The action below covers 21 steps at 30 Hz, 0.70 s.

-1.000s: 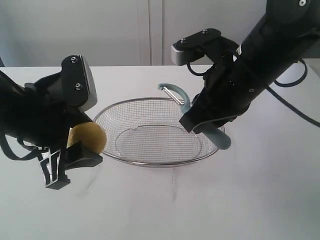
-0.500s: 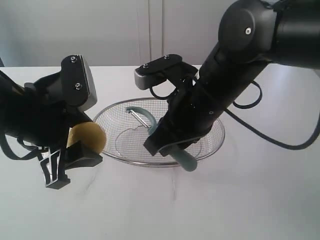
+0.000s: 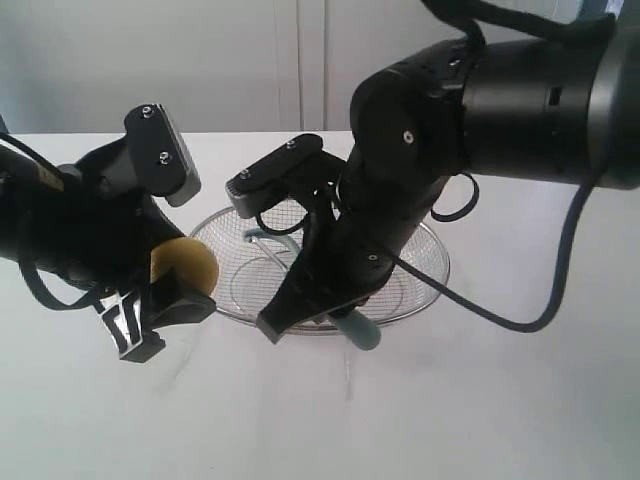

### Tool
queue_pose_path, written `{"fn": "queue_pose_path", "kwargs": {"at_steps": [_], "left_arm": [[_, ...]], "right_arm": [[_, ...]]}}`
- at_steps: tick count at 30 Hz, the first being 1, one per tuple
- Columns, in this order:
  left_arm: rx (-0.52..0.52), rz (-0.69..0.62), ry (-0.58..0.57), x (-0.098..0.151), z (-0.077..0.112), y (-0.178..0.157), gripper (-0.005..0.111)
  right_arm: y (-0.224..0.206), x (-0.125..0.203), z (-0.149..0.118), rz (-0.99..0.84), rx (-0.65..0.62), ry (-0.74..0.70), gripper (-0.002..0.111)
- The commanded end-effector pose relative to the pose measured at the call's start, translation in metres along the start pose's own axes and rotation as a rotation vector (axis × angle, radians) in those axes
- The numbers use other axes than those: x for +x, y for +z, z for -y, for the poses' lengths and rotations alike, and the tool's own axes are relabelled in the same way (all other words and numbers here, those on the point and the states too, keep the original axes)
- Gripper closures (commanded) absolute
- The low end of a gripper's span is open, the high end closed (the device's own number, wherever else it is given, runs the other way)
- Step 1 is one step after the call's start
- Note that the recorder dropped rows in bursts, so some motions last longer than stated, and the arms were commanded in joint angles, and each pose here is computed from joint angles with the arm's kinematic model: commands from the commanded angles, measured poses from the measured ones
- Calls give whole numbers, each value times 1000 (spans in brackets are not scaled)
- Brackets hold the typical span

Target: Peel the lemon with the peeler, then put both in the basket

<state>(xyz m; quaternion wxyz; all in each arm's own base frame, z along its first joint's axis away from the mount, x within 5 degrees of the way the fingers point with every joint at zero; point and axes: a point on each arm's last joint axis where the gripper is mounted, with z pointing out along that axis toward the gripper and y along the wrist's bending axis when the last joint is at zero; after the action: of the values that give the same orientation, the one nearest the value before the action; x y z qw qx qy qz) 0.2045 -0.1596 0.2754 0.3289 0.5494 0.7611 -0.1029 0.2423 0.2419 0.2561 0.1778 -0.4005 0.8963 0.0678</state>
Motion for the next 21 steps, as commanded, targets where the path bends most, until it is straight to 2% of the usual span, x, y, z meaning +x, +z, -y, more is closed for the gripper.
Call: {"fn": "queue_pose_path", "kwargs": {"at_steps": [1, 9, 17, 21], "left_arm": [[8, 20, -57, -4, 2, -2, 107], [4, 23, -86, -4, 2, -2, 107], [3, 24, -94, -4, 1, -2, 107], [-2, 31, -159, -5, 1, -4, 107]], "right_arm": [[-11, -11, -1, 54, 25, 21, 108], [-18, -17, -25, 80, -2, -42, 108], [-17, -17, -29, 76, -11, -47, 108], [-19, -16, -22, 65, 67, -63, 108]]}}
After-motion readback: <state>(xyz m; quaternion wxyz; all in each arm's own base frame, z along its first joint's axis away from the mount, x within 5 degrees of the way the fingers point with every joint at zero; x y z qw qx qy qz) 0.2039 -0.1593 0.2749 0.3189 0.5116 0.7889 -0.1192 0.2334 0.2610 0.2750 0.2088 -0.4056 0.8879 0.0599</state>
